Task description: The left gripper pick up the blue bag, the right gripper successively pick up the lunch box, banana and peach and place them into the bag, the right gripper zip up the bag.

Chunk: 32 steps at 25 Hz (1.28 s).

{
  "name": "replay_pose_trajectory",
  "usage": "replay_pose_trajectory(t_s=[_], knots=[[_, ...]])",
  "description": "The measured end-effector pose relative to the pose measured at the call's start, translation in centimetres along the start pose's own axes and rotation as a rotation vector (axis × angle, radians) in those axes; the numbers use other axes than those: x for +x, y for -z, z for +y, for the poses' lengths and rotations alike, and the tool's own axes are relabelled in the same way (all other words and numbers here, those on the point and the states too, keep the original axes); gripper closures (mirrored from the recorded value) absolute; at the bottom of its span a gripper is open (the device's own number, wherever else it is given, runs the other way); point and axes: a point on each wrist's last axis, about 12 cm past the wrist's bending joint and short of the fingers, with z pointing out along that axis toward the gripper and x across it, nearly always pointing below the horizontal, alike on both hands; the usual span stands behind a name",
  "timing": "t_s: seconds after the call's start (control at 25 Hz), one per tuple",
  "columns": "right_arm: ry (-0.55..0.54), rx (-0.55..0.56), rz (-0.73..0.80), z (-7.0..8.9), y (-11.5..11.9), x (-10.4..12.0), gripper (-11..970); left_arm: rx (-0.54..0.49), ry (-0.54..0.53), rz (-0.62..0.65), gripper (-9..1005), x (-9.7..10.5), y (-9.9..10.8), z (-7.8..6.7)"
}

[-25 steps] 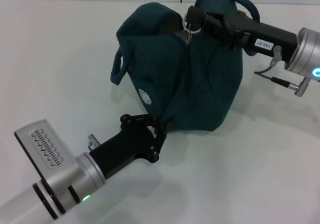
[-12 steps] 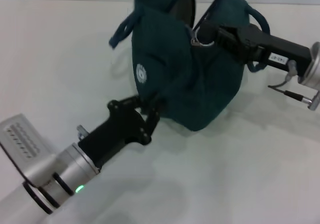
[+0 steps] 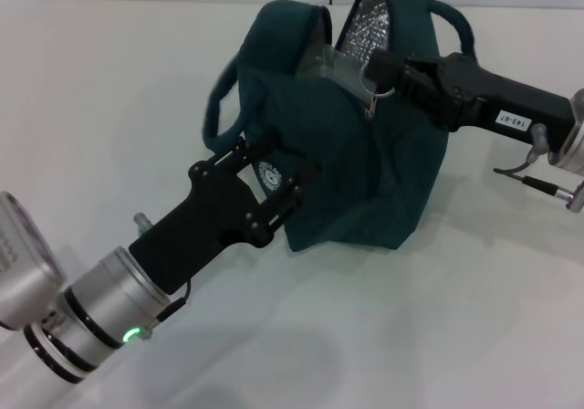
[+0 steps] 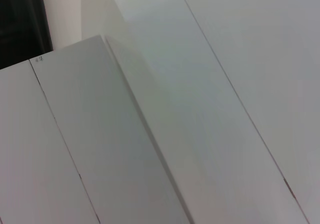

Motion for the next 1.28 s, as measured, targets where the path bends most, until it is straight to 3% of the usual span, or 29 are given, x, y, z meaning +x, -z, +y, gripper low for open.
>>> replay_pose_trajectory(t_s=[0.24,0.48,1.2,1.28], knots=[[0.002,-0.004,0.000,0.0,-0.2,-0.1,948,0.036,0.045,0.002,435,-0.2,-0.1,0.0],[0.002,-0.006,0.000,0.0,-0.3,-0.1,948,0.073,0.089,0.025,434,0.0,-0.2,-0.4],[-0.007,-0.007,-0.001,0.2,-0.1,0.2,949,0.047,0.048,-0.009,462,-0.6,-2.1,0.4],[-0.007,-0.006,-0.001,0.2,-0.1,0.3,948,0.050,0.046,-0.009,528,-0.7,-2.2,0.4]])
